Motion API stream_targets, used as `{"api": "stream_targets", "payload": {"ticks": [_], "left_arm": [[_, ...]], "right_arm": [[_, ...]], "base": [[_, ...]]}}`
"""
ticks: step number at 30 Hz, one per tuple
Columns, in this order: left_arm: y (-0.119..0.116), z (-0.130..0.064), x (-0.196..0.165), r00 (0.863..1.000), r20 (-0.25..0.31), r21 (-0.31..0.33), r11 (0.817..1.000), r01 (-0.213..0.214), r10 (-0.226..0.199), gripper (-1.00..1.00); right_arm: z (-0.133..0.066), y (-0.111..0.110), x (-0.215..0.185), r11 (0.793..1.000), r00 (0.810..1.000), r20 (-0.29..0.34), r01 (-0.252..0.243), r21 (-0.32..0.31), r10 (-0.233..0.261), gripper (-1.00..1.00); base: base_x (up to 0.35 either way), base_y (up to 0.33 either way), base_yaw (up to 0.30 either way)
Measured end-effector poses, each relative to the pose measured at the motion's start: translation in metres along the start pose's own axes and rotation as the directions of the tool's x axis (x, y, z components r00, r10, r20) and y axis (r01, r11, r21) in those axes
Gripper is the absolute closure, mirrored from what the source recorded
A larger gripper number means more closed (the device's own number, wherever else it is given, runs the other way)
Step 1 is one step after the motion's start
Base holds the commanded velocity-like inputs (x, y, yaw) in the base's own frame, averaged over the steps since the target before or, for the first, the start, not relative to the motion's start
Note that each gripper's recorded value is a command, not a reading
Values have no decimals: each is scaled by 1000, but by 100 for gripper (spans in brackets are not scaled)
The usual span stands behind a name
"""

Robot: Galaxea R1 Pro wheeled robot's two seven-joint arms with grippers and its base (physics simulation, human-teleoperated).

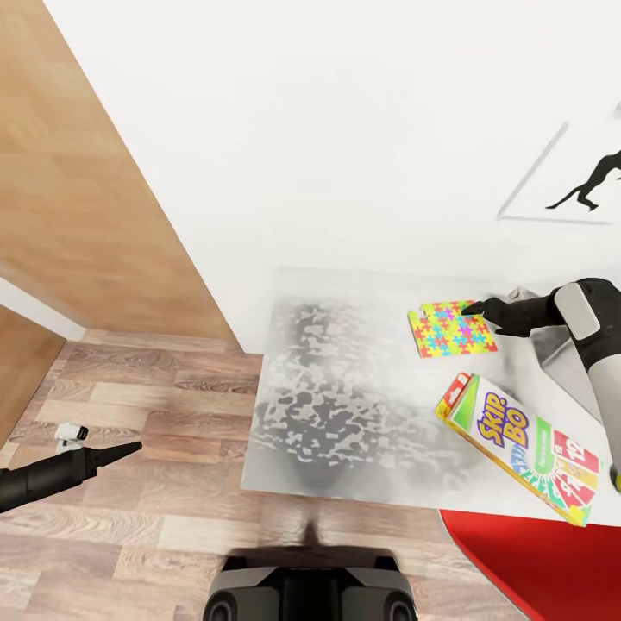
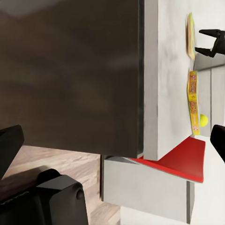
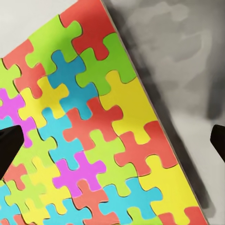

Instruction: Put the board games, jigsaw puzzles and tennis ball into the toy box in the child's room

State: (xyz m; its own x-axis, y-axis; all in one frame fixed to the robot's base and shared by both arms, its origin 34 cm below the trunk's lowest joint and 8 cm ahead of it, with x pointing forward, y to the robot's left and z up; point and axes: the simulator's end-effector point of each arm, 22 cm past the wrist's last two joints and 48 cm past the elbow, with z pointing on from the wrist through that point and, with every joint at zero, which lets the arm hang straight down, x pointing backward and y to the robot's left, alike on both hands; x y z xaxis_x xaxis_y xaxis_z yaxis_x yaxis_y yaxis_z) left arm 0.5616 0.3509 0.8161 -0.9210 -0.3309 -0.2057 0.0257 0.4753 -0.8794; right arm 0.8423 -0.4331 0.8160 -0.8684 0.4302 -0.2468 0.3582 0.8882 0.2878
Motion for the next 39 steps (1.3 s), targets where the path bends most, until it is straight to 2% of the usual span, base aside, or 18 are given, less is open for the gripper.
{"api": "stream_targets", "payload": {"ticks": [30, 39], "left_arm": [[2, 0, 1, 1000, -2, -2, 1000, 4, -4, -100], [2, 1, 1, 1000, -2, -2, 1000, 4, -4, -100]], "right_arm": [[3, -2, 2, 1000, 1000, -4, -1, 3, 1, -100], [3, -2, 2, 1000, 1000, -4, -1, 3, 1, -100]], "base": [[0, 1, 0], [0, 111, 0]]}}
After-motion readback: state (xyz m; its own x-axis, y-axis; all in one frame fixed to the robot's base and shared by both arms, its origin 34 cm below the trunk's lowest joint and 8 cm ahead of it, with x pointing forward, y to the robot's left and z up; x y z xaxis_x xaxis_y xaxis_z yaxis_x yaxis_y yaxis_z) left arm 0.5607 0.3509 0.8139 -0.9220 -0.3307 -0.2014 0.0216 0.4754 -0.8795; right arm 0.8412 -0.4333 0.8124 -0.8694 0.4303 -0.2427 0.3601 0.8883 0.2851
